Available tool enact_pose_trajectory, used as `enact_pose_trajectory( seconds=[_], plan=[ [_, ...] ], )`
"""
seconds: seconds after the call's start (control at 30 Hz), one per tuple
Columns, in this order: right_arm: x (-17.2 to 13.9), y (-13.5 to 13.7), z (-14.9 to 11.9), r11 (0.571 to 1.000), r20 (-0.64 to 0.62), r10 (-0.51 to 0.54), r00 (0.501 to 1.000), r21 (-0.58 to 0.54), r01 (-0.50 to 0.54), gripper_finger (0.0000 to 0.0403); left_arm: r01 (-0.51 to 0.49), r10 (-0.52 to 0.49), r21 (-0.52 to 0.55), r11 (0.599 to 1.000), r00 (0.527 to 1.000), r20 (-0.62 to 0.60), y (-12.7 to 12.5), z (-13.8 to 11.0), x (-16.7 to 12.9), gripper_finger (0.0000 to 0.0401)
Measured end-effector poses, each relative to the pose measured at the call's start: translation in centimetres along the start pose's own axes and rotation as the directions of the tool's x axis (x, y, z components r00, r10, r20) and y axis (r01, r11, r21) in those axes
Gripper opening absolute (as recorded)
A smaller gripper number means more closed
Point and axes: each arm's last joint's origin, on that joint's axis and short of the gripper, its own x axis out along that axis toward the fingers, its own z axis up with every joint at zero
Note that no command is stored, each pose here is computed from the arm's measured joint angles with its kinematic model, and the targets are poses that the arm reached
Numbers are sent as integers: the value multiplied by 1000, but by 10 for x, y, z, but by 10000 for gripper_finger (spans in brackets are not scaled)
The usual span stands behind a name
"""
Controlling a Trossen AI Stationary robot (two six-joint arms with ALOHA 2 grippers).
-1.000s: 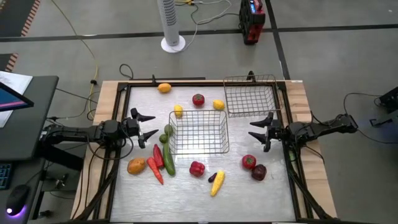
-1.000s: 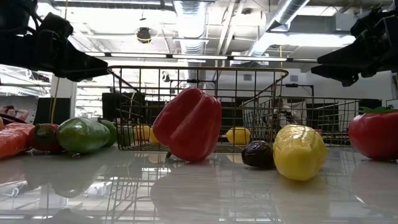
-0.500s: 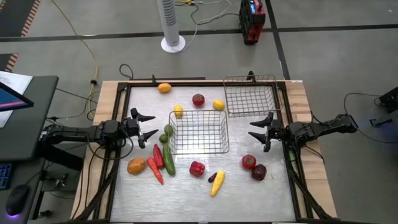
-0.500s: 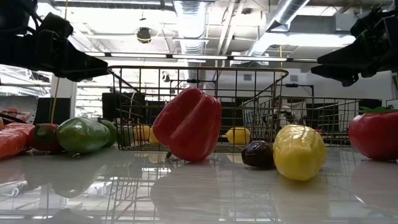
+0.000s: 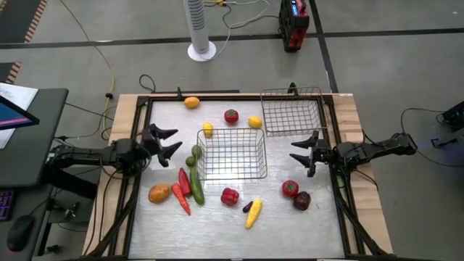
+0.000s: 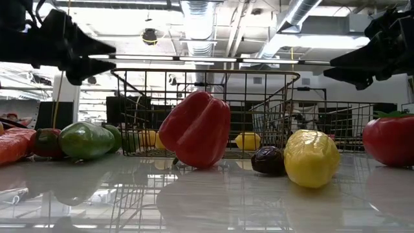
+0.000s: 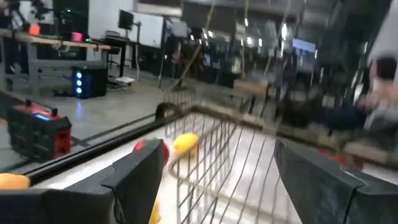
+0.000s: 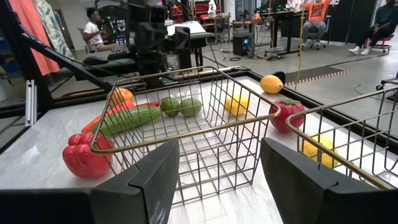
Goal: Sort produce into baskets
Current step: Put the red chili pepper into the left wire basket
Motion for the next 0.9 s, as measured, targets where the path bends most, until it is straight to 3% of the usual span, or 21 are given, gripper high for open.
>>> enact_pose_trajectory(
  seconds=[0.13,0.3,0.5,0.63,0.9],
  plan=[
    [0,0,0,1000,0,0,1000,-3,0,253,32,-28,-121,992,999,30,-1,3,0,293],
    [1,-4,4,974,50,-102,994,-200,110,253,104,-97,-197,975,994,45,-4,6,0,293],
    [2,-7,7,965,83,-136,987,-216,151,253,285,-294,-231,930,956,-5,-9,3,-1,293],
    [2,-8,10,983,108,-149,983,-95,160,253,377,-389,-240,895,921,-5,-12,5,-2,293],
    [0,-11,25,981,238,-174,955,121,149,253,207,-219,-257,944,976,-18,-7,1,-1,293]
  ],
)
